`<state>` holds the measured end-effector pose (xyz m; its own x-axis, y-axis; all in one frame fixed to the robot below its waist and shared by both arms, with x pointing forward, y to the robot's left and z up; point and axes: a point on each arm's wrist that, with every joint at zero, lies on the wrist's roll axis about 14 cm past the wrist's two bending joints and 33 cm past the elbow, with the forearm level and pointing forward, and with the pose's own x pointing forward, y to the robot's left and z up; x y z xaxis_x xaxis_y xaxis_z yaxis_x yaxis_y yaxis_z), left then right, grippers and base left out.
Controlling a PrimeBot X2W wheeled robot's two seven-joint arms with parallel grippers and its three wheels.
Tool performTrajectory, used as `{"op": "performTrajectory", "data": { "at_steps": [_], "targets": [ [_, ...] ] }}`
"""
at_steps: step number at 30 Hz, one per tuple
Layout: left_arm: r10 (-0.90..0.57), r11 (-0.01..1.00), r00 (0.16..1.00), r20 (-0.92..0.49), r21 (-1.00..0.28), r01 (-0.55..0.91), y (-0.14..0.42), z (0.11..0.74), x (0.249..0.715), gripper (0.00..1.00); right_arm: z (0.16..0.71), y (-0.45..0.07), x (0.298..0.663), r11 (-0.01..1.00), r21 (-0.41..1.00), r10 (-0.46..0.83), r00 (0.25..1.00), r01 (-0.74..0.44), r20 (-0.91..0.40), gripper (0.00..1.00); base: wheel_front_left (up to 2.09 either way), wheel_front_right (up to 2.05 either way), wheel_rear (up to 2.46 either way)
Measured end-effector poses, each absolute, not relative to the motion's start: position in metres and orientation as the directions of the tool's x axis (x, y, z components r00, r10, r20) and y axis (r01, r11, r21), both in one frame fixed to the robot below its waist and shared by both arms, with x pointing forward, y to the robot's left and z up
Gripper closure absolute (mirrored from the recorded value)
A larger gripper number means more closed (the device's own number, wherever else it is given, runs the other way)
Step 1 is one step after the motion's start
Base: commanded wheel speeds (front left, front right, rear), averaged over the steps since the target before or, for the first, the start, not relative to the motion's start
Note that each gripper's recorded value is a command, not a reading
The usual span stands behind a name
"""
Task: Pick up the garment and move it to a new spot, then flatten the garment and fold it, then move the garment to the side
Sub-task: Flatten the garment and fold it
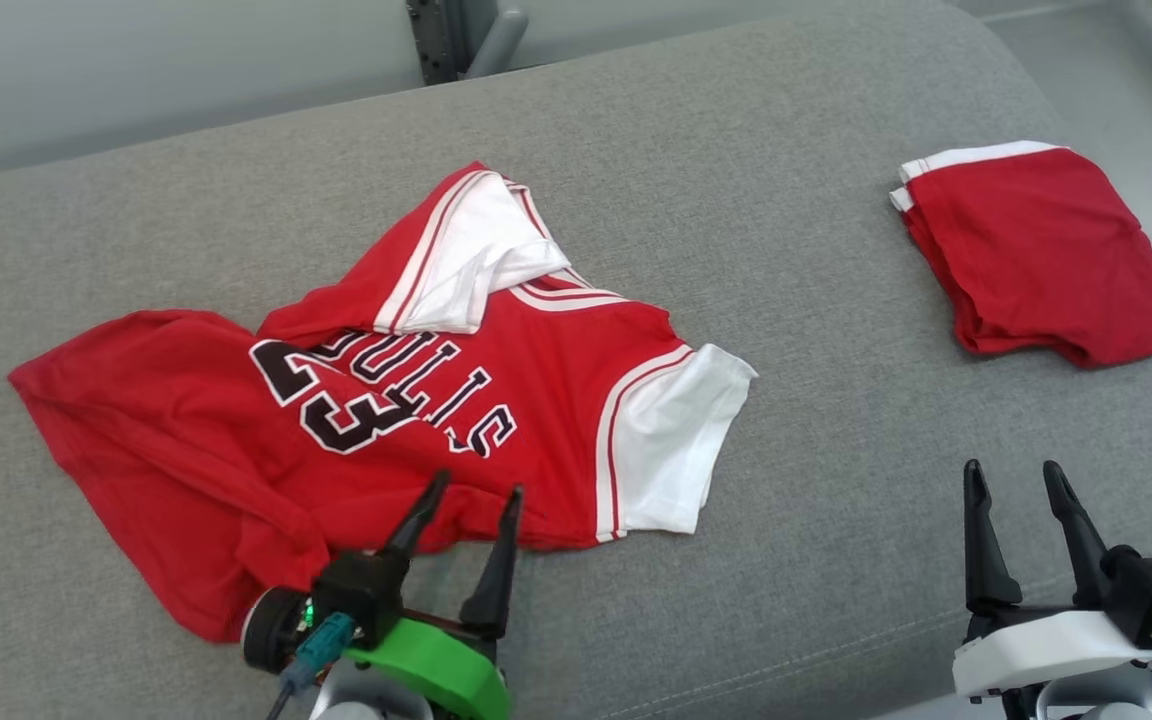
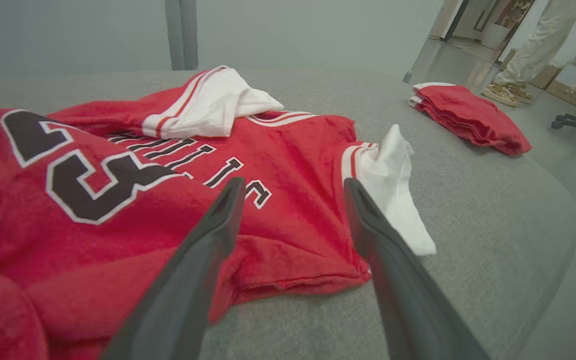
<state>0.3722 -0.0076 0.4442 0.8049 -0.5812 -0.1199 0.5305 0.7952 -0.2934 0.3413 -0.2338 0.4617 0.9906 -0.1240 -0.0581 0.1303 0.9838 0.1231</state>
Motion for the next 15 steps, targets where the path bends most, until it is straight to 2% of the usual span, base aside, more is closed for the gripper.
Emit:
{"op": "performTrajectory", "data": {
  "at_steps": [7, 15],
  "targets": [
    [-0.312, 0.935, 0.94, -0.139, -0.222, 0.277, 0.072, 0.445, 0.369, 0.0, 0.477, -0.228, 0.348, 0.993, 0.072, -0.091, 0.996, 0.091, -0.007, 0.0, 0.0, 0.0, 0.0],
    [-0.109, 0.983, 0.981, -0.16, -0.166, 0.082, 0.131, 0.443, 0.341, 0.0, 0.493, -0.224, 0.354, 0.997, 0.048, -0.067, 0.997, 0.065, 0.044, 0.0, 0.0, 0.0, 0.0]
  ]
}}
